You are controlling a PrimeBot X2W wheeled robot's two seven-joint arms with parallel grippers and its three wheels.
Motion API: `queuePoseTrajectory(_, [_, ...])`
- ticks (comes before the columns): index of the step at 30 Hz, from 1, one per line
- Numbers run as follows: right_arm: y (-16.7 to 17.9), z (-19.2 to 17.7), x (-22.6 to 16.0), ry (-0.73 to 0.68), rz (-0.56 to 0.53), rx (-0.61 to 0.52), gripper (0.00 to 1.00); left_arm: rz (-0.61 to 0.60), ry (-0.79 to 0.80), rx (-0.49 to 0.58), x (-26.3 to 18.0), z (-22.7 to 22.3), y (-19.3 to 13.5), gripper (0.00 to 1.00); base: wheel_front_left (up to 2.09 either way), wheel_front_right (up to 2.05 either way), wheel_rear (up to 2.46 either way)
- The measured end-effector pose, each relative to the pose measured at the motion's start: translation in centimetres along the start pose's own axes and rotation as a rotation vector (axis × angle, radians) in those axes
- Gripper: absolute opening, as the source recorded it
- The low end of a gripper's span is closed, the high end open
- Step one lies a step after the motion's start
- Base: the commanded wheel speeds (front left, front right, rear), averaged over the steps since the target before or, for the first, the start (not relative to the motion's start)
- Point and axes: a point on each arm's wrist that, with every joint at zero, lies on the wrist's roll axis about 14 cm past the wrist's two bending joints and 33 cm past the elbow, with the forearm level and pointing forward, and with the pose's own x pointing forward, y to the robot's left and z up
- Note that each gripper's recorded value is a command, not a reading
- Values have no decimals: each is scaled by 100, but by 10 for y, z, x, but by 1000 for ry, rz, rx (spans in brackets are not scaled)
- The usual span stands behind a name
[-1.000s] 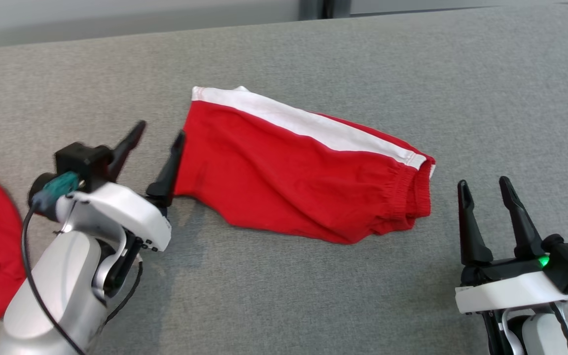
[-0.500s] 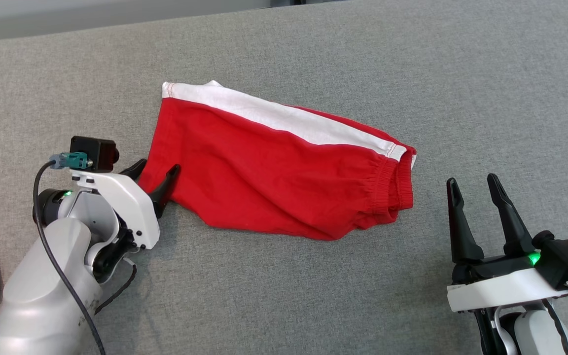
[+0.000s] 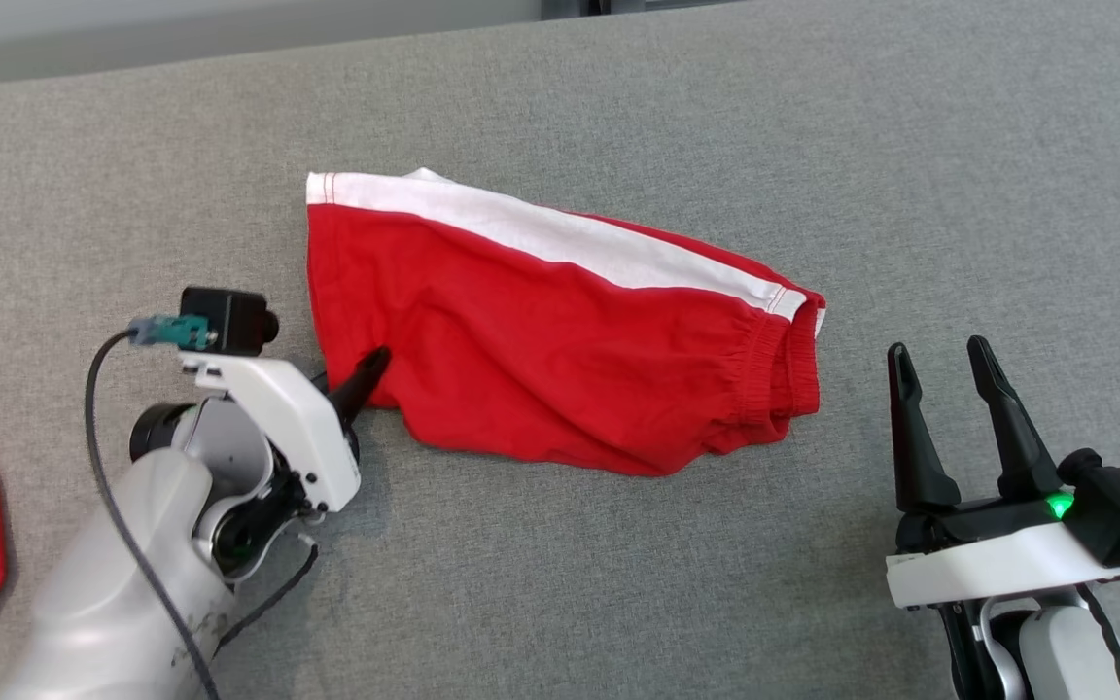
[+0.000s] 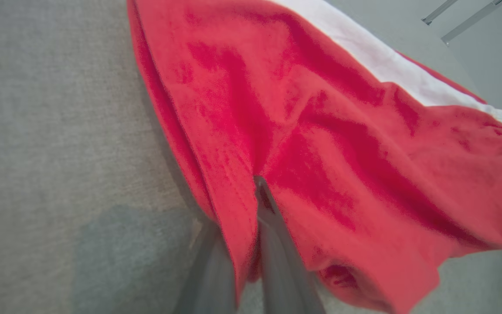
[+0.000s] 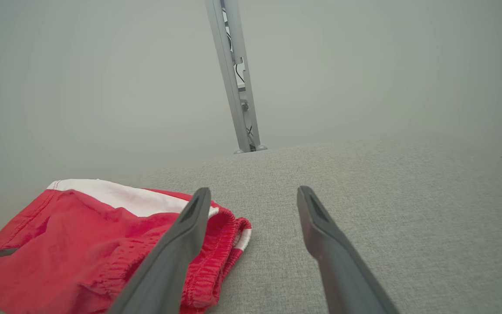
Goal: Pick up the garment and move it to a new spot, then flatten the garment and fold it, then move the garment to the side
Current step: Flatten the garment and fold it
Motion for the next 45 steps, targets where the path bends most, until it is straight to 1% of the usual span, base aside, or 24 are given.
queuePoseTrajectory(7, [-1, 2, -6, -2, -8, 1, 100, 19, -176, -146, -25, 2, 5, 0, 0, 0, 0])
queuePoseTrajectory(11, [8, -3, -5, 11, 19, -1, 100, 54, -255, -214, -49, -7, 8, 0, 0, 0, 0])
queuePoseTrajectory(15, [20, -8, -2, 22, 60, -5, 100, 69, -292, -260, -72, -19, 0, 0, 0, 0, 0])
queuePoseTrajectory(21, [37, -7, 5, 20, 115, -5, 100, 93, -309, -271, -92, -25, -5, 0, 0, 0, 0])
queuePoseTrajectory(22, [38, -7, 6, 20, 120, -5, 100, 94, -314, -270, -93, -24, -4, 11, 0, 0, 0])
queuePoseTrajectory(23, [40, -6, 7, 16, 124, -5, 100, 101, -318, -261, -94, -23, -3, 97, 0, 0, 0])
queuePoseTrajectory(24, [40, -5, 8, 13, 126, -5, 100, 116, -324, -247, -94, -22, 0, 100, 0, 0, 0])
queuePoseTrajectory(28, [38, -2, 7, 8, 120, -10, 100, 214, -408, -171, -101, -5, 23, 100, 0, 0, 0])
queuePoseTrajectory(33, [32, 8, 6, -17, 103, -25, 100, 334, -620, -76, -124, 33, 44, 100, 0, 0, 0])
queuePoseTrajectory(37, [25, 17, 6, -41, 83, -47, 100, 393, -792, 34, -152, 75, 46, 100, 0, 0, 0])
queuePoseTrajectory(41, [24, 22, 7, -52, 81, -70, 100, 441, -948, 162, -186, 116, 37, 100, 0, 0, 0])
queuePoseTrajectory(43, [24, 23, 7, -56, 81, -85, 100, 460, -975, 212, -196, 117, 32, 100, 0, 0, 0])
queuePoseTrajectory(45, [23, 24, 6, -56, 80, -97, 100, 478, -967, 246, -201, 109, 30, 100, 0, 0, 0])
